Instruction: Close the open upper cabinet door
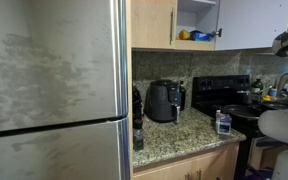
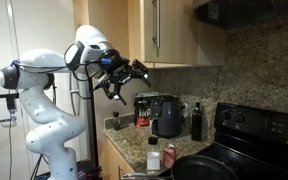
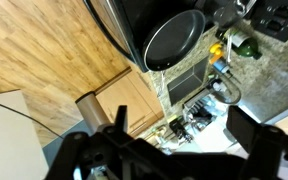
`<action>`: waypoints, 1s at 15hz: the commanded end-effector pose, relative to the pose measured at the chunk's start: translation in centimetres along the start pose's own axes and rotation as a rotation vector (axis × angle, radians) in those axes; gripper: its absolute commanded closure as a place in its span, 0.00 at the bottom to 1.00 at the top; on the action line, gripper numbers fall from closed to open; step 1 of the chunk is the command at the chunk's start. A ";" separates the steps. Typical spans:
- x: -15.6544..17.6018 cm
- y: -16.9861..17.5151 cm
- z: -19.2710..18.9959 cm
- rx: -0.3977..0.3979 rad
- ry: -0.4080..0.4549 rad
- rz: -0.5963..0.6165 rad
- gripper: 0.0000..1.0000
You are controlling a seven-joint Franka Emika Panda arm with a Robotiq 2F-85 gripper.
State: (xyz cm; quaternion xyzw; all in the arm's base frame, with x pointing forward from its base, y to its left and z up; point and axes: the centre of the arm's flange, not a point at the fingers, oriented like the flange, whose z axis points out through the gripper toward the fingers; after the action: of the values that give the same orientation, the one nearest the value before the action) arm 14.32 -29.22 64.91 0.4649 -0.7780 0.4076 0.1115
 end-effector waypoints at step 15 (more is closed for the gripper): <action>9.3 -10.4 -7.7 0.661 -0.288 0.097 0.00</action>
State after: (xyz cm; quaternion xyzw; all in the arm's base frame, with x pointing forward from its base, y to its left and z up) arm 14.13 -30.07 78.19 0.4591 -0.6711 0.5689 -0.1233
